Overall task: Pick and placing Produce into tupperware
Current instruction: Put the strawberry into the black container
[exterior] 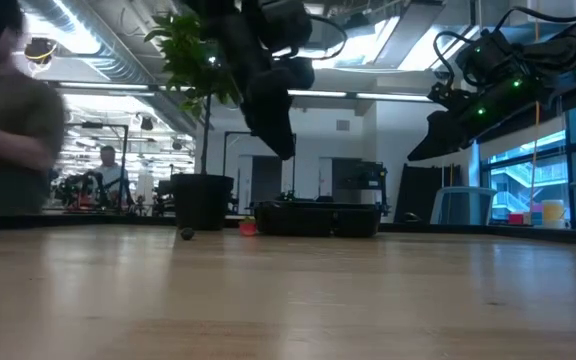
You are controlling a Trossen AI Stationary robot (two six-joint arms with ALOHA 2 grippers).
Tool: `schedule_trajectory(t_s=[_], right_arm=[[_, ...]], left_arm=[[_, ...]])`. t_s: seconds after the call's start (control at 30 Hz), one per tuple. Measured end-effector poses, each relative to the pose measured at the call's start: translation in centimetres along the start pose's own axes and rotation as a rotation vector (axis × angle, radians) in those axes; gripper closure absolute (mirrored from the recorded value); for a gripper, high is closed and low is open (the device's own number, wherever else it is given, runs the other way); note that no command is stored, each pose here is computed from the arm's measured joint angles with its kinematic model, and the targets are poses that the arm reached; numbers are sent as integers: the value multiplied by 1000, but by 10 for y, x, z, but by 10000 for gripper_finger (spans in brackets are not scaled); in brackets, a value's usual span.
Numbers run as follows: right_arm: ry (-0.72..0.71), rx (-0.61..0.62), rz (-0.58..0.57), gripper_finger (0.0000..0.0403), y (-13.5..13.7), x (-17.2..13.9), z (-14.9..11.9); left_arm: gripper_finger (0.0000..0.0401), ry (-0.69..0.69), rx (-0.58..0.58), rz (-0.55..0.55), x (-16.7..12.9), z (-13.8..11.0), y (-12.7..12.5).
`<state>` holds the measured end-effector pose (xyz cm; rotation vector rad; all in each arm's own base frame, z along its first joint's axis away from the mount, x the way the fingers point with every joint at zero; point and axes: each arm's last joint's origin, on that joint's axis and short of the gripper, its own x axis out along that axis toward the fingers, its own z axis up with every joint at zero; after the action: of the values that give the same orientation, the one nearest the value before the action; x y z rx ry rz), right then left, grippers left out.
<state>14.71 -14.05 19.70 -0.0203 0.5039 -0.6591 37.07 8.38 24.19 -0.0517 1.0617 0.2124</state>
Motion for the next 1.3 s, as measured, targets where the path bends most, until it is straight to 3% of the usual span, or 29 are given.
schedule_trajectory(t_s=[0.27, 0.43, 0.63, 0.9, 1.3], right_arm=[[3, 0, 1, 207, 0, 0, 0], [3, 0, 1, 207, 0, 0, 0], [2, 0, 1, 207, 0, 0, 0], [2, 0, 1, 207, 0, 0, 0], [3, 0, 1, 207, 0, 0, 0]], left_arm=[[189, 108, -193, -2, -2, -10, -34], [189, 96, -333, 258, -5, -16, -43], [189, 43, -605, 449, 0, -29, -46], [189, -2, -819, 464, 17, -45, -44], [189, -94, -871, 425, 41, -61, -43]])
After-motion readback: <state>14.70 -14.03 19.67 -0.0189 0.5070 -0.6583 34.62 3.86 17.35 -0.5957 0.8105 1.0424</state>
